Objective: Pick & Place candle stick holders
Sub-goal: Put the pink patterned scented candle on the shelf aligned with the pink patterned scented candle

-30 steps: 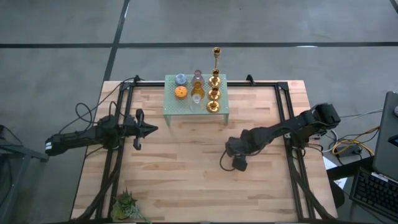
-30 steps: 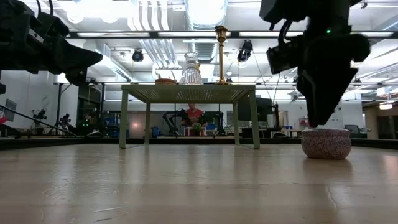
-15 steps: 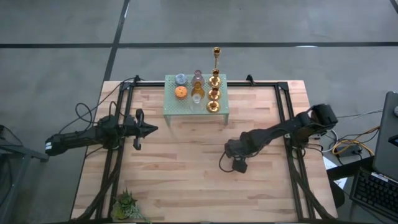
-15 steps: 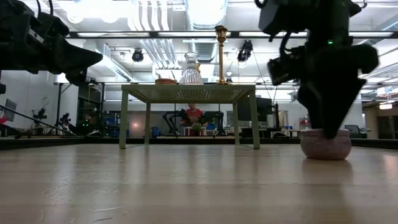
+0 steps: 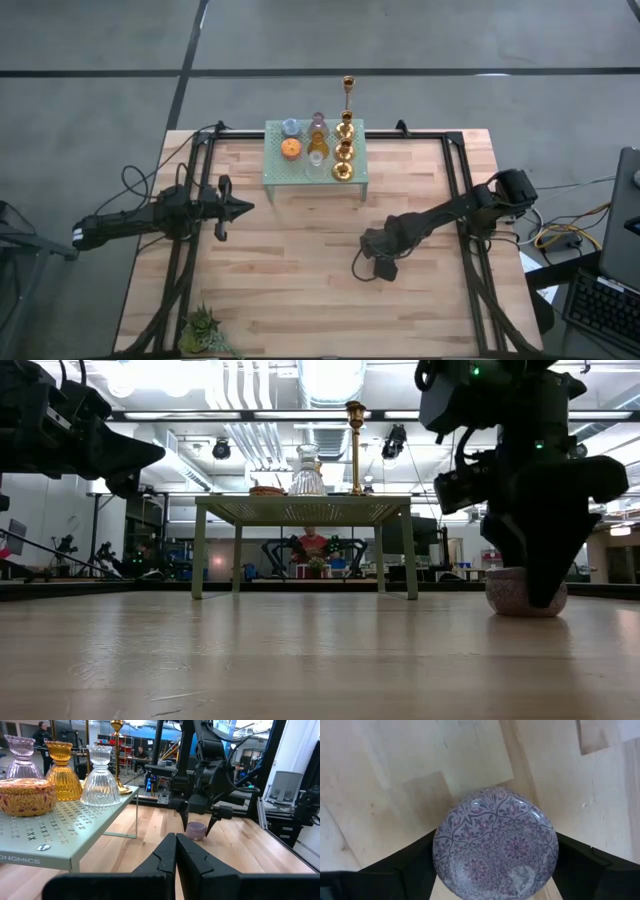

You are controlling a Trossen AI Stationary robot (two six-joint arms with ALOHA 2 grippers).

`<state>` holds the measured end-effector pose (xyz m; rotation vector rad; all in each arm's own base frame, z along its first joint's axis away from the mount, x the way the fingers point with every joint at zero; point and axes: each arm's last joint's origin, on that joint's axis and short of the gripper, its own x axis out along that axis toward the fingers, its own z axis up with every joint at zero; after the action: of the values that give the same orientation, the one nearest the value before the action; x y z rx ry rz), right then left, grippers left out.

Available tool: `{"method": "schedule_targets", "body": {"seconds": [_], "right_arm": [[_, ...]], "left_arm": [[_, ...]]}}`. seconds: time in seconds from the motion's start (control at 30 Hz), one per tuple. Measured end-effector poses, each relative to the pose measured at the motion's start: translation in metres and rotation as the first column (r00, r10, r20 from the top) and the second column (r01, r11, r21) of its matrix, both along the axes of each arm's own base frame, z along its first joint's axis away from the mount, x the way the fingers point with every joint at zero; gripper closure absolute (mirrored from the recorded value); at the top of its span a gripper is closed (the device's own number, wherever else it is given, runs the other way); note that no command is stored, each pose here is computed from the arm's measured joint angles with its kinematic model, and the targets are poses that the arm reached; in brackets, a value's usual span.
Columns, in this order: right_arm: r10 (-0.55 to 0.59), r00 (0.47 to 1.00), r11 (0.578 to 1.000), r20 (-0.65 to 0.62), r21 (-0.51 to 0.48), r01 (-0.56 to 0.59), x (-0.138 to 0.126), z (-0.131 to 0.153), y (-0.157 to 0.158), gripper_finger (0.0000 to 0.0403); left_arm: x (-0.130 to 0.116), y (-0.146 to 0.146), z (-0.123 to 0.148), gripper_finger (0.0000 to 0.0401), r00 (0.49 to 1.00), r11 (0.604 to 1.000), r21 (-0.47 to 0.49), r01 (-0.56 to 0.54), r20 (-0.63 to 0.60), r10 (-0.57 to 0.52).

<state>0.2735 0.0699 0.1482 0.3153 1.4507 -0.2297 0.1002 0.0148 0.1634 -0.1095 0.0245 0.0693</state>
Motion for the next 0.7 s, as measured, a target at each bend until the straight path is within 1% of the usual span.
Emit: {"method": "schedule_targets", "body": {"seconds": [0.07,0.13,0.27,0.47,0.53,0.7], "right_arm": [[0.007,1.0,1.0,0.003,-0.003,-0.007,0.002,-0.003,0.001,0.0094],[0.013,0.999,1.0,0.032,0.004,-0.013,0.006,-0.003,0.002,0.01],[0.027,0.998,1.0,0.056,0.009,-0.027,0.014,0.001,0.004,0.0103],[0.061,0.981,0.998,0.186,0.019,-0.066,0.037,0.021,0.01,0.0098],[0.085,0.97,0.996,0.229,0.012,-0.091,0.049,0.027,0.012,0.0098],[0.175,0.944,0.984,0.28,-0.032,-0.173,0.086,0.035,0.017,0.0098]], "left_arm": [[0.0,0.0,0.0,0.0387,1.0,1.0,0.0,0.0,0.0,0.0],[0.0,0.0,0.0,0.0387,1.0,1.0,0.0,0.0,0.0,0.0],[0.0,0.0,0.0,0.0387,1.0,1.0,0.0,0.0,0.0,0.0],[0.0,0.0,0.0,0.0387,1.0,1.0,0.0,0.0,0.0,0.0],[0.0,0.0,0.0,0.0387,1.0,1.0,0.0,0.0,0.0,0.0],[0.0,0.0,0.0,0.0387,1.0,1.0,0.0,0.0,-0.001,0.0]]}}
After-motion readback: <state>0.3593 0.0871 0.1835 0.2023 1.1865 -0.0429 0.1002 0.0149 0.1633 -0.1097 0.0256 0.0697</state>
